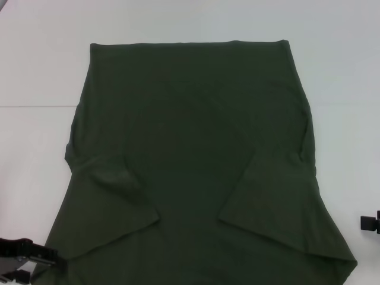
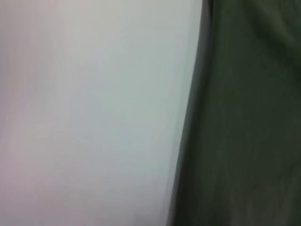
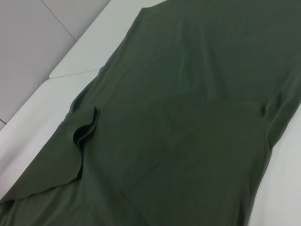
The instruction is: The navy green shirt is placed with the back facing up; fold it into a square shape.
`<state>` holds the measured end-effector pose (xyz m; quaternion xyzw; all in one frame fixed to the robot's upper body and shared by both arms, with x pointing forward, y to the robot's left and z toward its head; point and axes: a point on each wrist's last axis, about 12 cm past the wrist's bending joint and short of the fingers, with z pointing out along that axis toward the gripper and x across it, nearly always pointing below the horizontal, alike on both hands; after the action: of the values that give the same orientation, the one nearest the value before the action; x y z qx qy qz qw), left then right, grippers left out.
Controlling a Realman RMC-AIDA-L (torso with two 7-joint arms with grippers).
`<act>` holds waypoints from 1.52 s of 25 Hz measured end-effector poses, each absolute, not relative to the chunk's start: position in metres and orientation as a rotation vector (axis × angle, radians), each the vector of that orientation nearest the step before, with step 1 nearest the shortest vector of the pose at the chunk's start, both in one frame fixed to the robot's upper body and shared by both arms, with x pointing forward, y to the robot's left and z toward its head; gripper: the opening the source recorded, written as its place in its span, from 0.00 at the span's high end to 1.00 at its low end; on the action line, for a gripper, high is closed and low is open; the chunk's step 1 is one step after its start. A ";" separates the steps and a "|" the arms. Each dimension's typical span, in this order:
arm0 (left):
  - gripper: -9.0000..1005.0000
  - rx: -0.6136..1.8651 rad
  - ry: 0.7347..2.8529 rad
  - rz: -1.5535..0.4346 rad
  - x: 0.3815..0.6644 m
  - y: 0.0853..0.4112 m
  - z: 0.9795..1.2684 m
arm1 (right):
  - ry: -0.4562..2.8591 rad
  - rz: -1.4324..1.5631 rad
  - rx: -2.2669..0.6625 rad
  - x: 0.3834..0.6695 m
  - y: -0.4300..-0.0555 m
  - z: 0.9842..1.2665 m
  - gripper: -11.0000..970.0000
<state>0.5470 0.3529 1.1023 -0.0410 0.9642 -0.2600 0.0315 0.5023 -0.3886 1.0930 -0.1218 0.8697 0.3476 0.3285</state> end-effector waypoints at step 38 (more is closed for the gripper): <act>0.12 -0.022 2.976 -0.730 0.551 0.349 1.102 | 2.266 0.912 -0.335 0.508 -0.385 1.096 0.10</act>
<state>0.5513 0.3489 1.1021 -0.0071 0.9705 -0.2379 0.0386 0.5085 -0.3852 1.0964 -0.1281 0.8672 0.3490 0.3314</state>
